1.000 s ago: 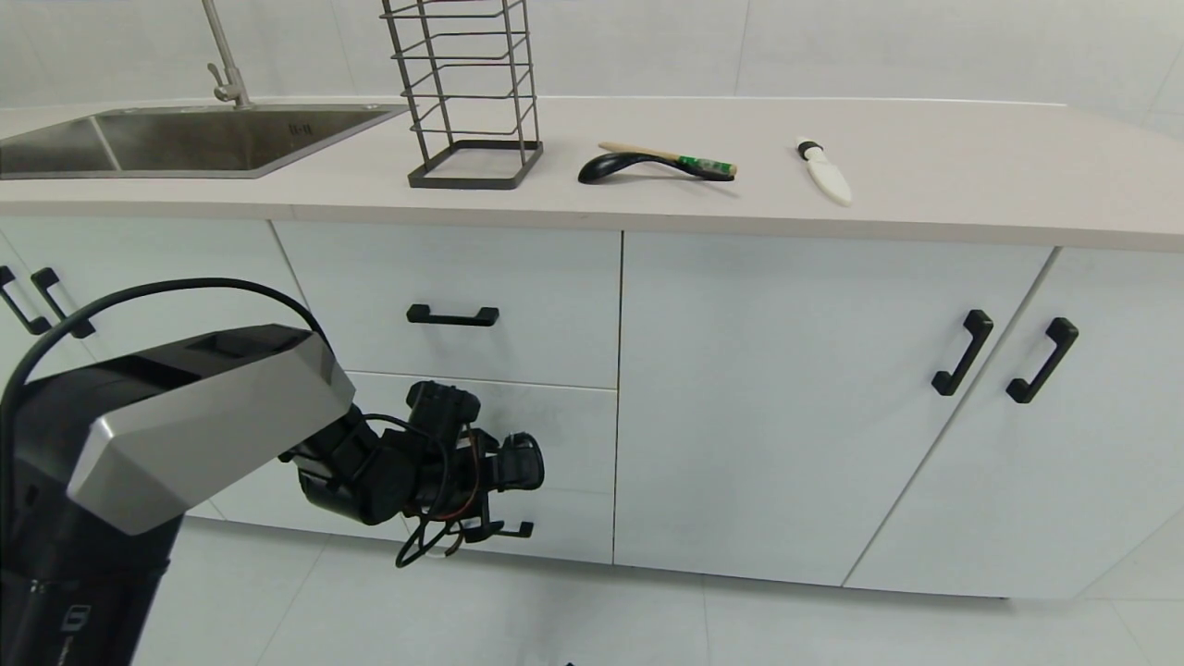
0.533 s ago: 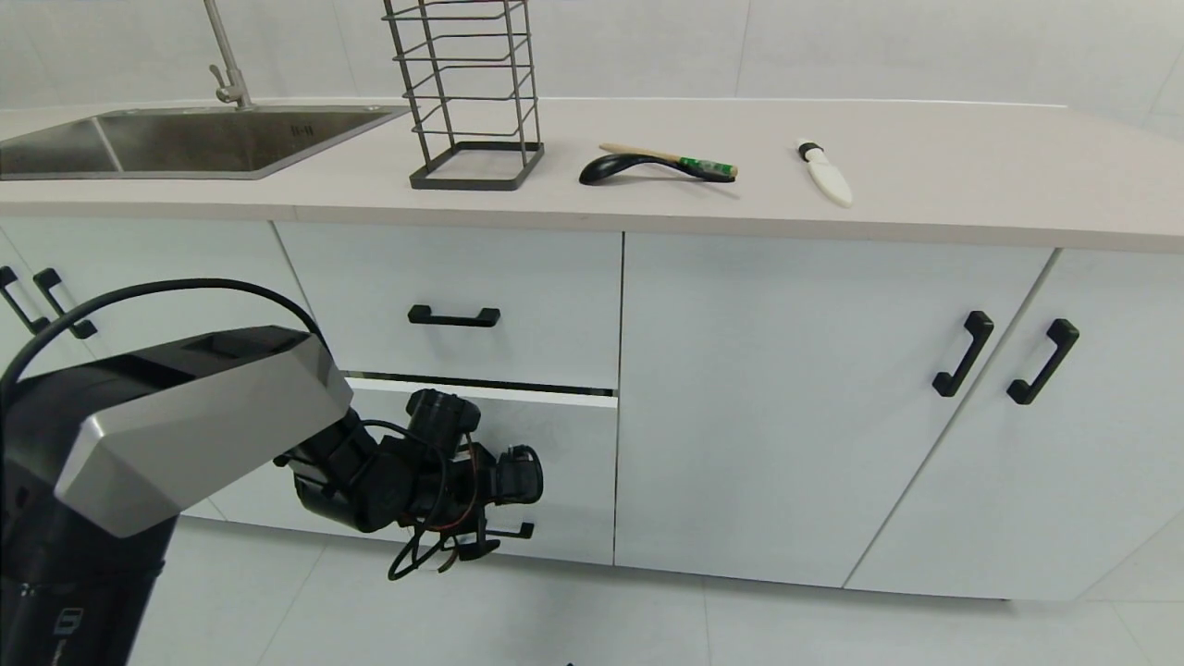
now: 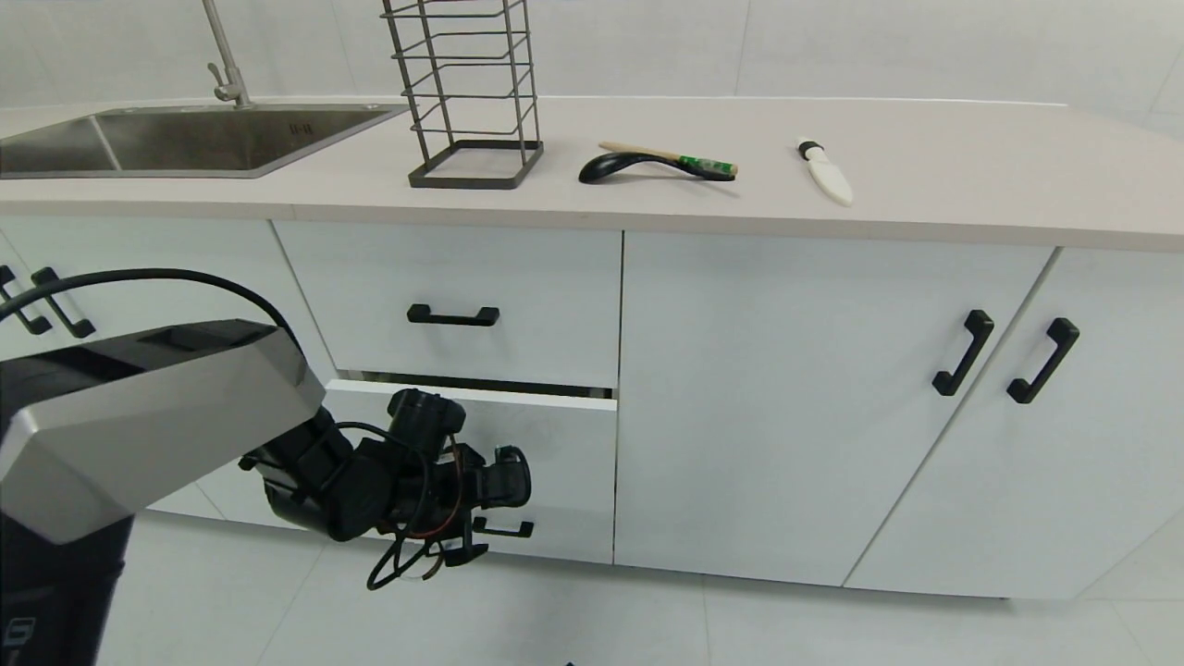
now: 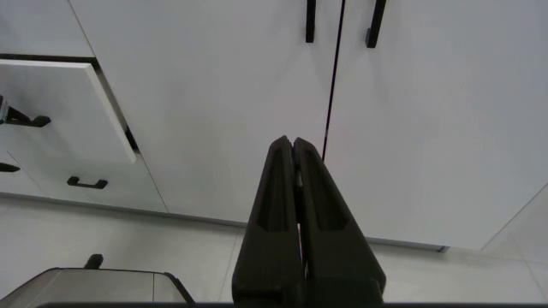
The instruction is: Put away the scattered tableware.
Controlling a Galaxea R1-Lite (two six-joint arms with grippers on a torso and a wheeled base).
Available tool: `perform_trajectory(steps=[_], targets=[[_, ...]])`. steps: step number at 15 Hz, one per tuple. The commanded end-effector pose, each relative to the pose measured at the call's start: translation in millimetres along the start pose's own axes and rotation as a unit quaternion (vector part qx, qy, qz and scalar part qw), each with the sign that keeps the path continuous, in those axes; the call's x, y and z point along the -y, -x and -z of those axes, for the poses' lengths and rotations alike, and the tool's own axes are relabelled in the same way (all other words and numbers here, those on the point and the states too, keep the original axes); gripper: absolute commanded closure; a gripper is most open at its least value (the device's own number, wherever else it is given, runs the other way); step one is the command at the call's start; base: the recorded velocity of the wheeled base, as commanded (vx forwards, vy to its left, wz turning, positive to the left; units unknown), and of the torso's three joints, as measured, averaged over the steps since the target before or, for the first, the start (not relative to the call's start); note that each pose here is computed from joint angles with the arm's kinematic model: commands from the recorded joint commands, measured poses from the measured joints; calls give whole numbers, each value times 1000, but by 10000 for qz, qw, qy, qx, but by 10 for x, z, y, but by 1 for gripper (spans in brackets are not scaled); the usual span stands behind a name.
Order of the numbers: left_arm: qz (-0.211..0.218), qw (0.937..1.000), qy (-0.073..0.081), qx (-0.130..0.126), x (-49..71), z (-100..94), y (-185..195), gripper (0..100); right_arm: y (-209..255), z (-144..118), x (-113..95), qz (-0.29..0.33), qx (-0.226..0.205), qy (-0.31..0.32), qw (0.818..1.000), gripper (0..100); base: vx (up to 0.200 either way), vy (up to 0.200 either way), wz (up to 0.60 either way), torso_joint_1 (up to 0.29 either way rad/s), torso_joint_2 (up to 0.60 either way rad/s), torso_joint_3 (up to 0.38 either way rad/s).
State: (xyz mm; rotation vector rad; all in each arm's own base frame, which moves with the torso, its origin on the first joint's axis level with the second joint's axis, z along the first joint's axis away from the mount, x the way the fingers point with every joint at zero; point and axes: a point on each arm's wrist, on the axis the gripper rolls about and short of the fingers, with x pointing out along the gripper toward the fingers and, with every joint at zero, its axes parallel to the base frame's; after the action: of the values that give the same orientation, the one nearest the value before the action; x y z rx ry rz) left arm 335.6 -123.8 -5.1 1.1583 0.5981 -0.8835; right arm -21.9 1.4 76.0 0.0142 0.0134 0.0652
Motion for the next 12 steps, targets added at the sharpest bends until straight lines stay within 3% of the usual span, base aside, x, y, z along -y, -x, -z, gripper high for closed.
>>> perform_trajectory(steps=[1,5,7,11,12], targets=[[-214,9997,-20,99,21,-28,427,0,-2,2,0,-3,-12,-1,10000,100,0,0,0,0,0,0],[-469,9985,-30,274,228,-3,1158,0,-2,2,0,-3,-12,-1,10000,100,0,0,0,0,0,0],[-700,9966,50,443,273,-8,1431,0,-2,2,0,-3,-12,-1,10000,100,0,0,0,0,0,0],[-918,9934,50,685,224,-54,1583,0,-1,-2,0,-3,-4,0,10000,100,0,0,0,0,0,0],[-1013,9921,46,732,166,-82,1594,0,-1,-2,0,-3,-4,0,10000,100,0,0,0,0,0,0]])
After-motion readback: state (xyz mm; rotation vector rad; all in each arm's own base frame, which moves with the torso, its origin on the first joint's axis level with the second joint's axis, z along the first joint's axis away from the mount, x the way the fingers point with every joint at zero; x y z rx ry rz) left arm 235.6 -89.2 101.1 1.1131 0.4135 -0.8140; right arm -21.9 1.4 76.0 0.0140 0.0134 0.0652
